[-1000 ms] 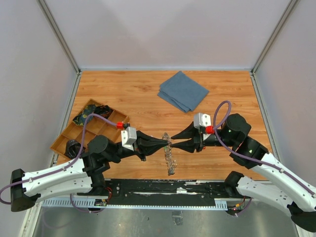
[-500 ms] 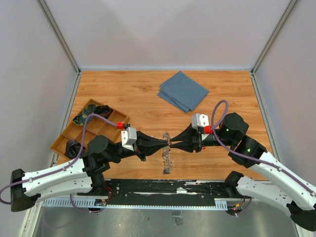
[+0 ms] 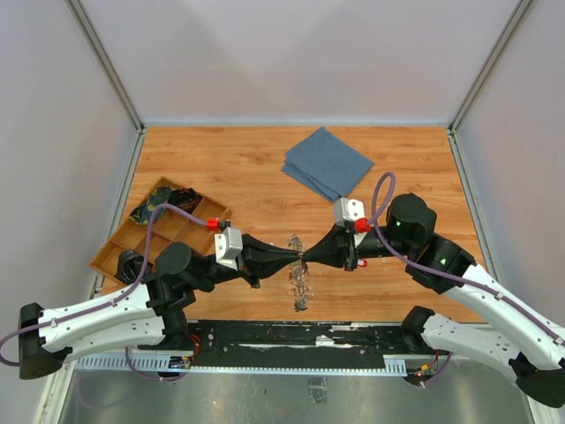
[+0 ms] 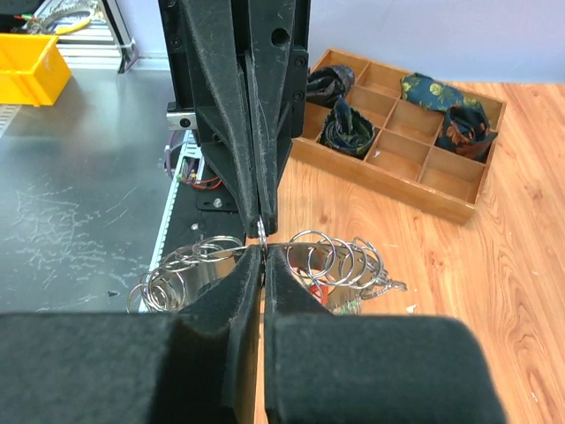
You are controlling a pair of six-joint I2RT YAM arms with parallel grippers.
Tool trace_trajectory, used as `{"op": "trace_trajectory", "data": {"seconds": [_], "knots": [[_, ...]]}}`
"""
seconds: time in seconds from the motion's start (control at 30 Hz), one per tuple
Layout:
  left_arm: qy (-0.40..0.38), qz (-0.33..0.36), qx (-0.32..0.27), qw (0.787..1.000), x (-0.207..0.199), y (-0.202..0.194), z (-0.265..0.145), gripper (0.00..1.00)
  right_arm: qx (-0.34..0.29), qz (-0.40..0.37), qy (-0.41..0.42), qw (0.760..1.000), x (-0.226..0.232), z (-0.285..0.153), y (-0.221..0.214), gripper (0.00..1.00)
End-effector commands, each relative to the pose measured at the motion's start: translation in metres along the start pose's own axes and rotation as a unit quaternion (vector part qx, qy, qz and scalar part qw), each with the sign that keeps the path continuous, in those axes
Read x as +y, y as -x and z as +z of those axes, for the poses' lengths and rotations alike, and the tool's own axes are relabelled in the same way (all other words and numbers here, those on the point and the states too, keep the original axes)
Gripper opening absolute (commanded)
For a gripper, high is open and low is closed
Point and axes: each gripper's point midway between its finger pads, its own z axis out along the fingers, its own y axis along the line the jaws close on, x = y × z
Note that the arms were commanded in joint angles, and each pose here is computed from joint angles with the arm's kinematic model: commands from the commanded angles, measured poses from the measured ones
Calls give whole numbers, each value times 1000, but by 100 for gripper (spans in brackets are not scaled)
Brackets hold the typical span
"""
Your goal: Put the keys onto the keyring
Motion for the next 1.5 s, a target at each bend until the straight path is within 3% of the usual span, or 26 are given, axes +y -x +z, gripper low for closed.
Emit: {"op": "trace_trajectory", "data": {"seconds": [0.0, 0.13, 0.4, 0.73, 1.2, 1.47], "knots": [[-10, 16, -74, 997, -6, 52, 0, 1, 38, -2, 7, 999, 2, -5, 12, 0], [-10, 15, -70, 997, -5, 48, 0, 2, 60, -1, 13, 998, 5, -10, 19, 0], [12, 22, -39, 999, 4, 35, 0, 38, 173, 5, -2, 985, 2, -33, 12, 0], [24, 31, 20, 999, 13, 13, 12, 47, 380, -23, -55, 923, -5, -55, -20, 0], [-38, 29, 51, 998, -4, -12, 22, 55, 358, -36, -27, 933, 4, -37, -5, 0], [-46, 32, 55, 997, -5, -14, 30, 51, 352, -41, -13, 935, 9, -31, -4, 0]]}}
